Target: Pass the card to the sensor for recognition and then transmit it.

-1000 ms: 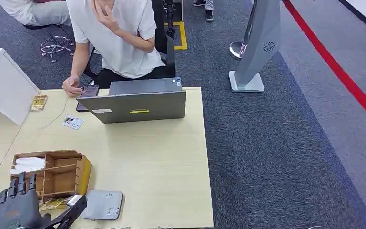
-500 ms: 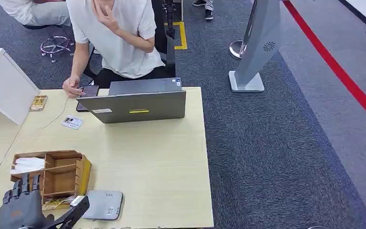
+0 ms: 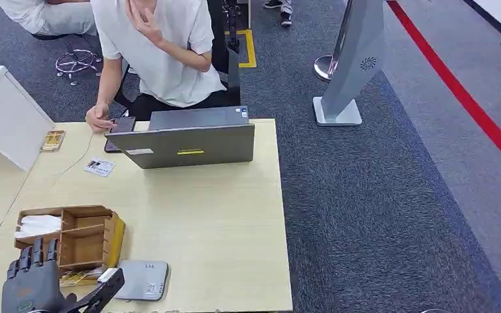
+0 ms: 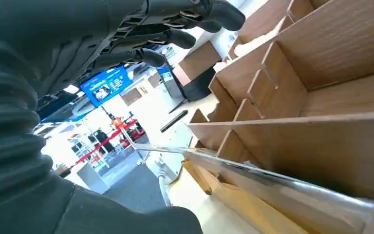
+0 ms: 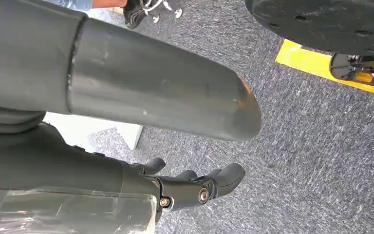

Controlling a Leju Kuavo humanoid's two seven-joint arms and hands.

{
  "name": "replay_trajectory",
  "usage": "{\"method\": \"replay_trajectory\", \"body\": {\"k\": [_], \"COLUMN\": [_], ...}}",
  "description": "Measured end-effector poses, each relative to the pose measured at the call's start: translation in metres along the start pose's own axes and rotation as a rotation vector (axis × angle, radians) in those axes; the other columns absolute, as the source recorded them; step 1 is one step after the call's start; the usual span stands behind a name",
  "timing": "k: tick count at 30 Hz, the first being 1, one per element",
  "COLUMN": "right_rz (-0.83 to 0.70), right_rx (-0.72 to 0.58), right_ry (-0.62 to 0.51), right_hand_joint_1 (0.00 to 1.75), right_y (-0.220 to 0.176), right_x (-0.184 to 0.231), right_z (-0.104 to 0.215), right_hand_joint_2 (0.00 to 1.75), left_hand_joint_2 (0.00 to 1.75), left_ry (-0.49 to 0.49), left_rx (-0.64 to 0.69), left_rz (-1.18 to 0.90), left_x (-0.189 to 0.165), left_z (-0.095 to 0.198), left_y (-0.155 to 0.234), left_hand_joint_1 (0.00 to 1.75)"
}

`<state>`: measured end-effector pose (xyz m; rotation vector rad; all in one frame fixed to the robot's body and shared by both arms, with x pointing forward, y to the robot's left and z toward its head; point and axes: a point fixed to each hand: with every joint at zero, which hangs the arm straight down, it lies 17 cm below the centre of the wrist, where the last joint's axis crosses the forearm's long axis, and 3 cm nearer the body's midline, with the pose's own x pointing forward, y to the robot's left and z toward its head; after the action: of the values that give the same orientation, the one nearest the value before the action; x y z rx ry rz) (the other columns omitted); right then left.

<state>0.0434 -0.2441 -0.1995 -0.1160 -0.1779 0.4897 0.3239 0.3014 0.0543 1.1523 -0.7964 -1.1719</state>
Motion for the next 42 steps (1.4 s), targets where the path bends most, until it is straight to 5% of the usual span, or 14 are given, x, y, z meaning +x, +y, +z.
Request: {"method": "replay_trajectory", "body": {"k": [2, 3, 34, 42], "right_rz": [0.000, 0.000, -0.010, -0.028], "right_rx": [0.000, 0.000, 0.000, 0.003], "right_ry": [0.000, 0.000, 0.002, 0.007], "right_hand_joint_1": [0.00, 0.00, 0.00, 0.00], "right_y": [0.000, 0.000, 0.000, 0.000], "right_x": [0.000, 0.000, -0.001, -0.002], "right_z": [0.000, 0.000, -0.001, 0.000], "right_hand_joint_2": [0.00, 0.00, 0.00, 0.00], "left_hand_joint_2": [1.75, 1.75, 1.75, 1.75], "left_ry": [-0.003, -0.006, -0.051, -0.093], "left_rx": [-0.002, -0.005, -0.001, 0.083], "left_rz": [0.001, 0.001, 0.029, 0.029], "left_x": [0.001, 0.002, 0.016, 0.029], "left_z": [0.000, 0.000, 0.000, 0.007], "left_y": [-0.001, -0.002, -0.006, 0.051], "left_hand_joint_1": [0.00, 1.75, 1.75, 1.75]}}
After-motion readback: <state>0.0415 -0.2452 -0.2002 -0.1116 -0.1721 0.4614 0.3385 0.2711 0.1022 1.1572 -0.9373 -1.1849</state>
